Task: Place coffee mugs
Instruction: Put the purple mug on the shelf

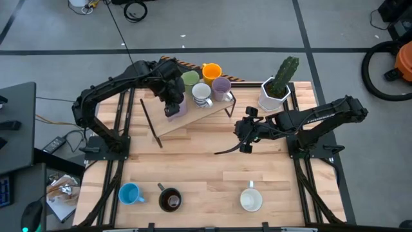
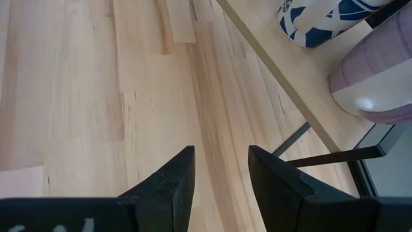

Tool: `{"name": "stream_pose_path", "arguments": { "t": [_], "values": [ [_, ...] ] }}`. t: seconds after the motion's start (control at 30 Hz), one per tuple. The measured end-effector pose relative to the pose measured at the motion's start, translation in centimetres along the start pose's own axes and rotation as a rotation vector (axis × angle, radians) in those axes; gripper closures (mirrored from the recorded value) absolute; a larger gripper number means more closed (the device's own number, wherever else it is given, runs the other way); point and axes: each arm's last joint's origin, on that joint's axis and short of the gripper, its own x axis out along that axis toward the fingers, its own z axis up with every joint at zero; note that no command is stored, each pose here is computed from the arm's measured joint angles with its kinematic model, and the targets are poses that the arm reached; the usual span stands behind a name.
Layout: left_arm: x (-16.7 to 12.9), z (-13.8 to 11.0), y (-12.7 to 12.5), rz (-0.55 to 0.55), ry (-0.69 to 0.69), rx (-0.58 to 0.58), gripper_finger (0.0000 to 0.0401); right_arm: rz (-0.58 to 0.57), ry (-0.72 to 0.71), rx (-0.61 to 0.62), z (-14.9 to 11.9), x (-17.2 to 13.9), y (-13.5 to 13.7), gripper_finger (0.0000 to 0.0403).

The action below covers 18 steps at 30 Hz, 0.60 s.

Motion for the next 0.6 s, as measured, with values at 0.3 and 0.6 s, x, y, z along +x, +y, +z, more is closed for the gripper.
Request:
{"name": "stream_pose_path", "arguments": {
  "t": [0.3, 0.6],
  "values": [
    [-2.9, 0.6, -3.2, 0.237, -0.026, 0.124, 0.023, 0.002, 0.0, 0.0, 0.0, 0.0, 0.0, 0.0252],
    [-0.8, -1.3, -10.1, 0.326, 0.029, 0.405, 0.023, 0.008, -0.003, -0.009, 0.0, -0.1, 0.2, 0.0252]
  ]
}}
